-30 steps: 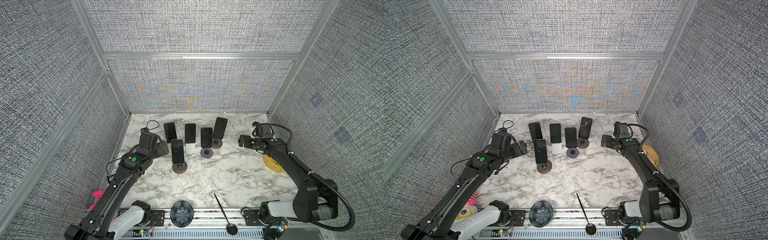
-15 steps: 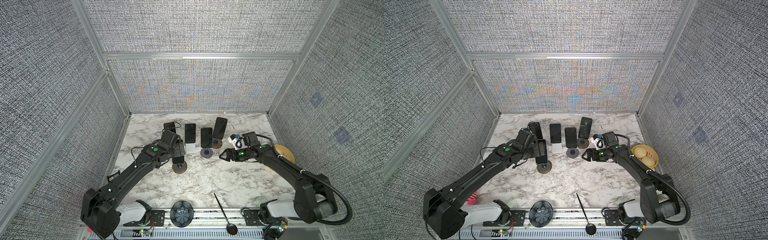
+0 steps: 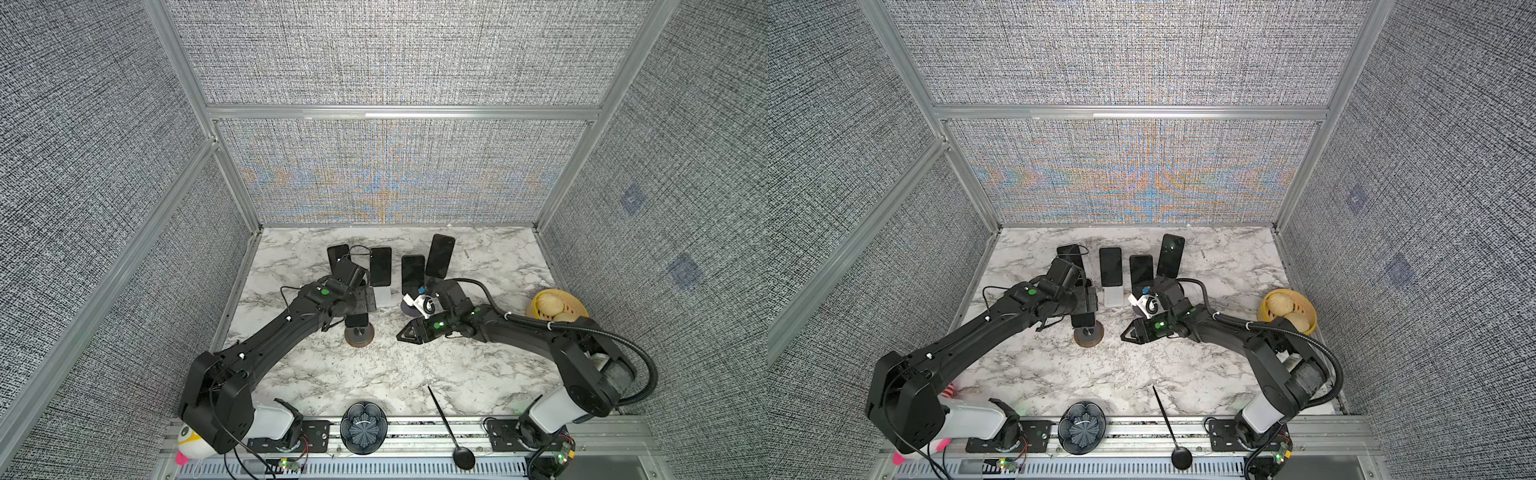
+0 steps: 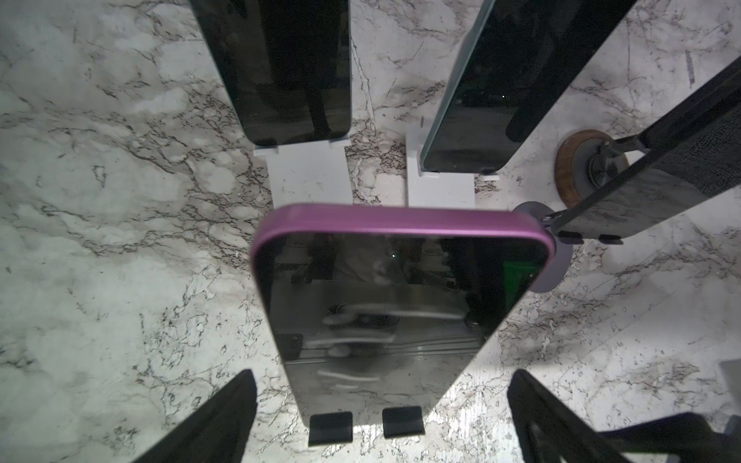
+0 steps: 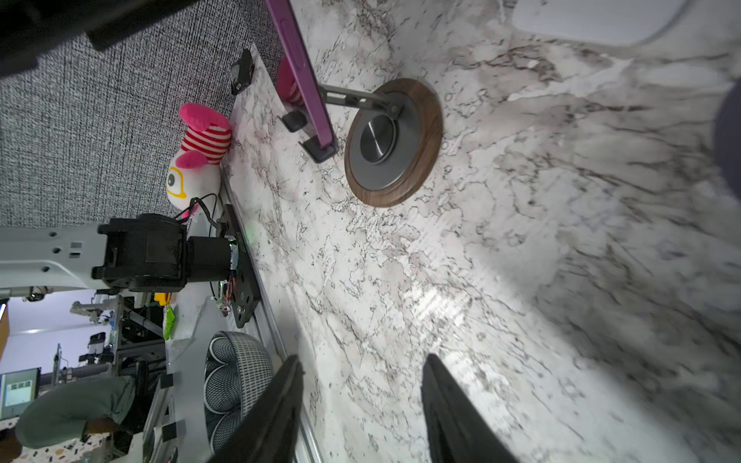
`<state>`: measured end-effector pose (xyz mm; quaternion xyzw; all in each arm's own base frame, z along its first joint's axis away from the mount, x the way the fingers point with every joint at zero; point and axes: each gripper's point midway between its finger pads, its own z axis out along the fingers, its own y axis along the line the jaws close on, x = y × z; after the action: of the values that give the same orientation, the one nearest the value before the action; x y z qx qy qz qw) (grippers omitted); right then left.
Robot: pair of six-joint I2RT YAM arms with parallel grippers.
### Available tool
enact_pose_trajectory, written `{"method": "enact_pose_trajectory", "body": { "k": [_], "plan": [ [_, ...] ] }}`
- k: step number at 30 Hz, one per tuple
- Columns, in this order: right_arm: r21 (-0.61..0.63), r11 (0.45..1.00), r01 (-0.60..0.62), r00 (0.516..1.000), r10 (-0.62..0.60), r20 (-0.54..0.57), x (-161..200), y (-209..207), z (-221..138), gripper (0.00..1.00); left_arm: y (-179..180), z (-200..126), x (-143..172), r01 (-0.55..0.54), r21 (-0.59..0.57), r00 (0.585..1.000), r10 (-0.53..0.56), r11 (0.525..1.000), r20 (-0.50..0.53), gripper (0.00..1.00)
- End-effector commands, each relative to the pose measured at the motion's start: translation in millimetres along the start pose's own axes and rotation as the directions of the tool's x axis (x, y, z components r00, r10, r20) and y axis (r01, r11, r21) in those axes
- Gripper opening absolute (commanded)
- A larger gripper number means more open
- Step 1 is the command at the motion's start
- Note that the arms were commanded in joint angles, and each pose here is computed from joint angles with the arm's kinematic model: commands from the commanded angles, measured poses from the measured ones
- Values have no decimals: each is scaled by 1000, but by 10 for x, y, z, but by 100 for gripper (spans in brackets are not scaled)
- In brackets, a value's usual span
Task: Remove the phone from the phone stand
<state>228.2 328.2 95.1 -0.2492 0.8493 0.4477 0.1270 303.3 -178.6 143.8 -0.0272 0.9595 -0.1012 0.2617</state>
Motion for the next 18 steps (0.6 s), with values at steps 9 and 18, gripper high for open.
{"method": "enact_pose_trajectory", "body": {
  "k": [9,18],
  "plan": [
    [-58,996,64,997,-62,38,-247,89,622,12,34,64,-4,6,-25,1000,-6,1000,11,94],
    [-68,998,7,1000,-6,13,-397,-39,875,2,63,95,14,14,-39,1000,-14,999,11,89]
  ]
}}
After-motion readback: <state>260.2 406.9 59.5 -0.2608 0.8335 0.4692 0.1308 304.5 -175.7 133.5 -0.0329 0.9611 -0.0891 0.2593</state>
